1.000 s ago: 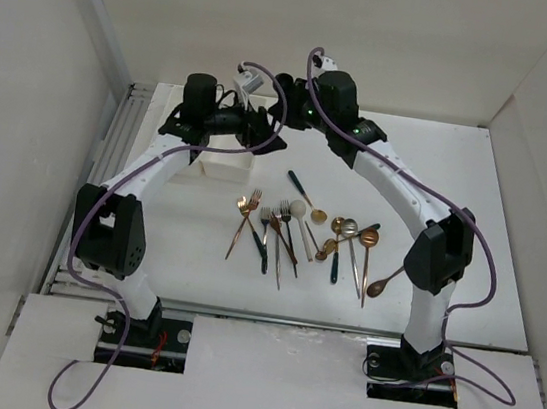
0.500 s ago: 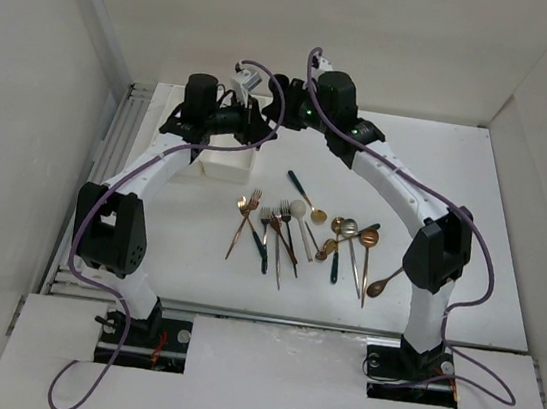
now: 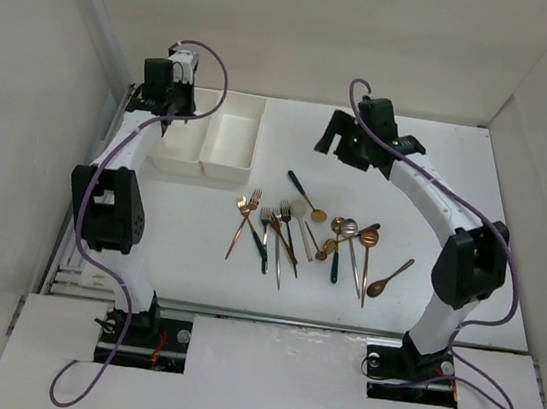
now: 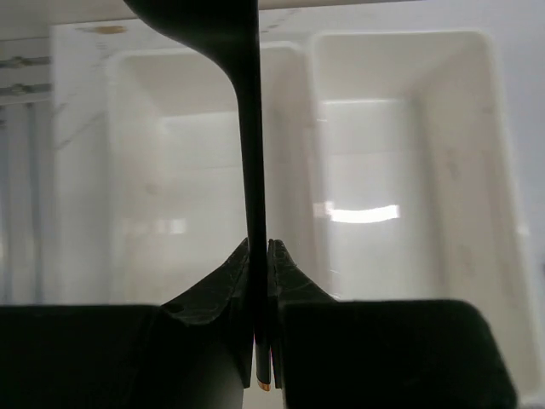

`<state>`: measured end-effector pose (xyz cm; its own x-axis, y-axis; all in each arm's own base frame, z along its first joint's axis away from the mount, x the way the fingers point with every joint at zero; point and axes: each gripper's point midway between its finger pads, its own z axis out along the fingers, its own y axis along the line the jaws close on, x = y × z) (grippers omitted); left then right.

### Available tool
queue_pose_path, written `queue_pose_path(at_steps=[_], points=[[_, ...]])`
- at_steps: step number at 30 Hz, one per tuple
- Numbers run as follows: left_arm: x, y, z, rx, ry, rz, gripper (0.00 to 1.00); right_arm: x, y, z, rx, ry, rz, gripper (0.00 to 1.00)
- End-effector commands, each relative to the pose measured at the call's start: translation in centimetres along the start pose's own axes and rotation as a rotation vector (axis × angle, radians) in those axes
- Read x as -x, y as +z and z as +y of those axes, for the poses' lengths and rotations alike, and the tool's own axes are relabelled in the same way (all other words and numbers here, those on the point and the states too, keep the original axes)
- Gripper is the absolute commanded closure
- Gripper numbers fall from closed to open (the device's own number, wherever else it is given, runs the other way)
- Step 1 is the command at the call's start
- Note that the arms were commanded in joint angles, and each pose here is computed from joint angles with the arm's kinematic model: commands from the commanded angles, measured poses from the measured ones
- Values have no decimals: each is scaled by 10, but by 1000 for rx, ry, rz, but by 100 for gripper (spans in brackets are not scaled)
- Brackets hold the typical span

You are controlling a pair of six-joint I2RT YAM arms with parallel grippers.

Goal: Sort the eating utensils into containers

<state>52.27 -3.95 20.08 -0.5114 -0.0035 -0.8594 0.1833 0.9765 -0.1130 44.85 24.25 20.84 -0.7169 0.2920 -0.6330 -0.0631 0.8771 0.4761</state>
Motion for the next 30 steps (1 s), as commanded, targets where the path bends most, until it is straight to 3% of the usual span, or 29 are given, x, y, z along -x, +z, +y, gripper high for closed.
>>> queue_pose_path(at_steps=[1, 5, 6, 9, 16, 17, 18, 19, 20, 23, 30], points=[[-1, 9, 52, 199, 151, 57, 100, -32, -31, -45, -175, -32, 76, 11], [-29, 34, 69, 238, 194, 131, 100, -79, -43, -81, -247, 32, 191, 27], [-29, 34, 69, 237, 203, 132, 100, -85, -47, -91, -273, 38, 203, 38], [-50, 40, 73, 243, 210, 168, 100, -125, -66, -125, -402, 65, 284, 55], [-77, 26, 70, 238, 234, 196, 100, -165, -100, -170, -587, 142, 340, 56], [-83, 26, 70, 236, 233, 208, 94, -173, -105, -185, -632, 156, 360, 52], [-83, 26, 70, 236, 233, 208, 82, -176, -106, -192, -648, 168, 369, 49], [-87, 25, 70, 234, 231, 223, 52, -178, -109, -199, -667, 165, 374, 47], [-90, 23, 72, 243, 231, 237, 44, -177, -112, -205, -688, 172, 373, 47], [-76, 16, 75, 287, 199, 200, 33, -185, -103, -203, -667, 172, 426, 46], [-9, -4, 76, 358, 104, 99, 32, -213, -88, -210, -637, 177, 501, 53]])
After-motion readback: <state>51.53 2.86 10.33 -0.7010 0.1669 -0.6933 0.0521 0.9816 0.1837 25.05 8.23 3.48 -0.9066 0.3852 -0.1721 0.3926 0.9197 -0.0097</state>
